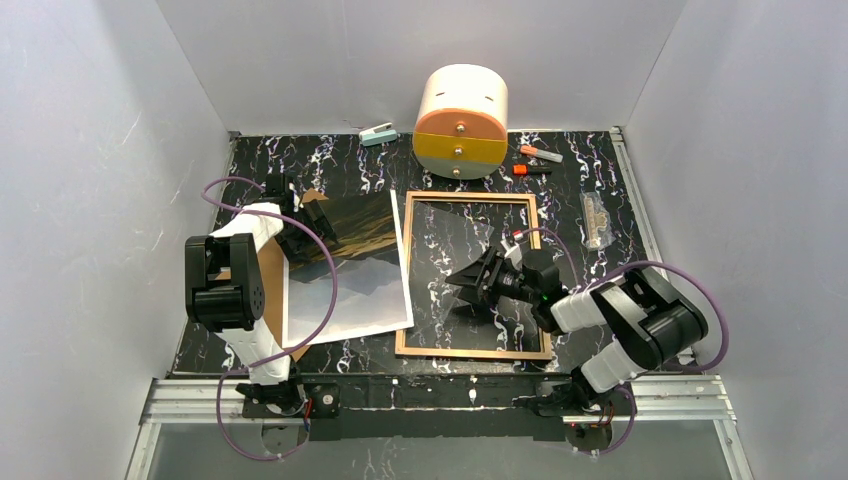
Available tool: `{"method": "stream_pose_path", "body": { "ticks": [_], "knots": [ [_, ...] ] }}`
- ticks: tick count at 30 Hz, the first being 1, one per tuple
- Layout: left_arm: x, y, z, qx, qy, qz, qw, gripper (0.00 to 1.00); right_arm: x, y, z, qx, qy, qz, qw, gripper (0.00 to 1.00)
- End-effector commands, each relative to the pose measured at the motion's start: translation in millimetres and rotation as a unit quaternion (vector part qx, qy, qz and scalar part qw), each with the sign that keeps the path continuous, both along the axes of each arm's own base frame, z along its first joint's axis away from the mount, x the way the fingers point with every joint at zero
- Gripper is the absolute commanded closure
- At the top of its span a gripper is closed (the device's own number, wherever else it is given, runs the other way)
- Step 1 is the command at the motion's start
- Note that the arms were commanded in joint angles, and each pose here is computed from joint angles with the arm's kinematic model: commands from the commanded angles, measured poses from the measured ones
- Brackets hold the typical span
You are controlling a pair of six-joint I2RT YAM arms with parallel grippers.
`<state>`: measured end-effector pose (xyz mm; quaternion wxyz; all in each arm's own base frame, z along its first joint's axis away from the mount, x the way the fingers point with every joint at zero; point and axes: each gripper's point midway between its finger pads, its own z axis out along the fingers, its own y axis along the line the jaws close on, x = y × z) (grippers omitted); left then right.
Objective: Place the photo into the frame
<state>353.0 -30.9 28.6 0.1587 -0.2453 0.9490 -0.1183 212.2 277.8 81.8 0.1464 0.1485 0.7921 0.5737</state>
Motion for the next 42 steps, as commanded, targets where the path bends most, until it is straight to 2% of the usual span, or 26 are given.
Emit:
{"method": "stream_pose_path", "body": {
  "ticks": [1,8,13,18,22,26,35,39,42],
  "knots": [
    [-24,12,-32,0.031,0.060,0.000,0.998,0.21,-1,16,51,0.078,-0.088,0.047,0.992,0.32],
    [-24,11,-32,0.029,0.056,0.003,0.998,0.21,16,27,42,0.059,-0.104,0.050,0.992,0.52],
    [-23,9,-28,0.025,0.048,0.002,0.999,0.22,32,33,42,0.050,-0.109,0.041,0.992,0.80],
    [-25,16,-19,0.046,0.043,-0.003,0.998,0.22,39,29,44,-0.009,-0.101,0.032,0.994,0.98],
    [-24,30,-11,0.079,0.041,-0.004,0.996,0.20,42,15,51,-0.105,-0.100,0.033,0.989,0.99],
    [-13,39,4,0.099,0.022,0.004,0.995,0.18,34,2,63,-0.159,-0.101,0.046,0.981,0.99],
    [-2,50,60,0.131,-0.026,0.007,0.991,0.11,14,17,82,-0.134,-0.058,0.124,0.982,0.99],
    [-4,38,72,0.099,-0.043,-0.006,0.994,0.10,20,33,101,-0.115,-0.070,0.133,0.982,0.99],
    [-7,22,76,0.059,-0.055,-0.018,0.997,0.10,27,35,107,-0.127,-0.077,0.132,0.980,0.99]
  ]
}}
